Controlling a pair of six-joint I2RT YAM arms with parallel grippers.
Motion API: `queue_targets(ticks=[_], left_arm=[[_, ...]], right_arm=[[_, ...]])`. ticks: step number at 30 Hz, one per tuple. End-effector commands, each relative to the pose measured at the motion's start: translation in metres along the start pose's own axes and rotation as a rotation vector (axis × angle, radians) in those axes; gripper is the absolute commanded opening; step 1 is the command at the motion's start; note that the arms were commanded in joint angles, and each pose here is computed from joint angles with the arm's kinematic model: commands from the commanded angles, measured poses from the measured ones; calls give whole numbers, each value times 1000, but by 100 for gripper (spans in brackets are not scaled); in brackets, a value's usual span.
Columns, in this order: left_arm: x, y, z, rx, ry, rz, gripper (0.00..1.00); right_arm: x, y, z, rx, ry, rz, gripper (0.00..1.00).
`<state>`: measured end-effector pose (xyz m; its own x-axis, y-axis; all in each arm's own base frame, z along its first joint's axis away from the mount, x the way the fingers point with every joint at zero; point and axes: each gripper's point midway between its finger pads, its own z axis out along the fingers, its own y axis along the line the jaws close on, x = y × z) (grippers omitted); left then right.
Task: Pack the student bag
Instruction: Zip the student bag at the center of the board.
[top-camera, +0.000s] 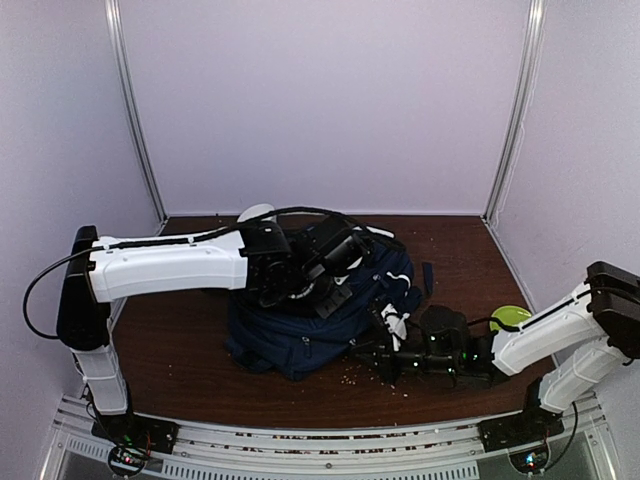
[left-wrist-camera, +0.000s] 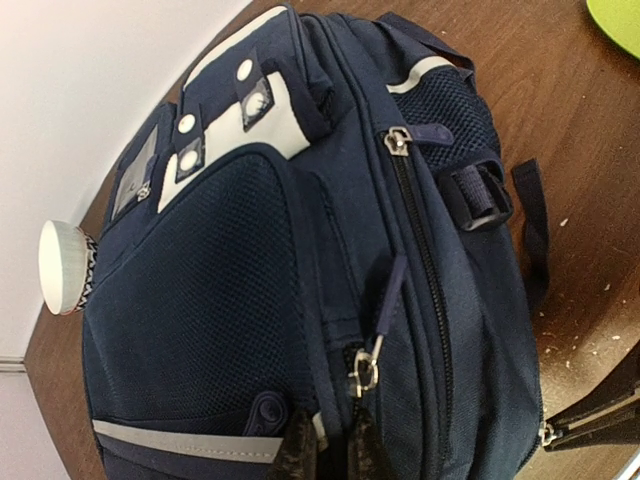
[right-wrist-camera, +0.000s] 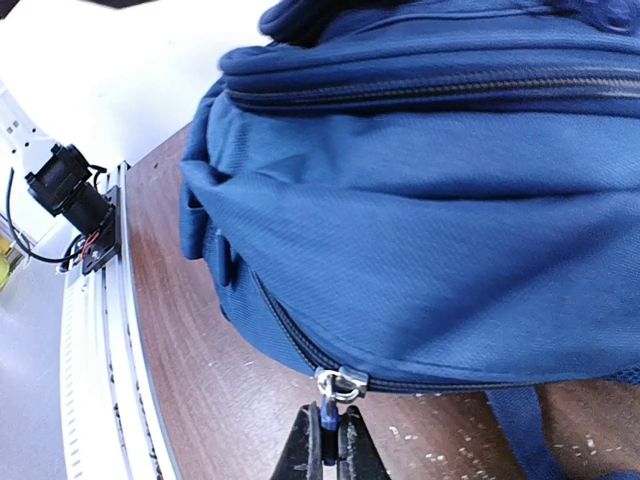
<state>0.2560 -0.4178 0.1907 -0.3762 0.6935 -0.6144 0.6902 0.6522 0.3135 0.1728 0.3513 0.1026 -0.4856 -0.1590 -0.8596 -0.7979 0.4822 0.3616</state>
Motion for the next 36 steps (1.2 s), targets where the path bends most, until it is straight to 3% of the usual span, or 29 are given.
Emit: queue_targets(ticks=[1,24,32,34,36], left_arm=[[-46,-1,-12,49,-153,-123,0],[-76,-31,-31,269,-228,-236,0],[-72,-31,-29,267,-218,-233,0],[-72,-29,-30,261,-223,-240,0],[-71,-25,-33,247,-229,-243,0]], right_arm=[[-5,33,-2,-97,-22,-32,0],[-9,86,54,-189,-27,-48,0],[-6,87,57,-198,-16,-47,0],[-6,87,52,-196,-12,-54,10],[-7,86,42,-190,-21,-55,26]])
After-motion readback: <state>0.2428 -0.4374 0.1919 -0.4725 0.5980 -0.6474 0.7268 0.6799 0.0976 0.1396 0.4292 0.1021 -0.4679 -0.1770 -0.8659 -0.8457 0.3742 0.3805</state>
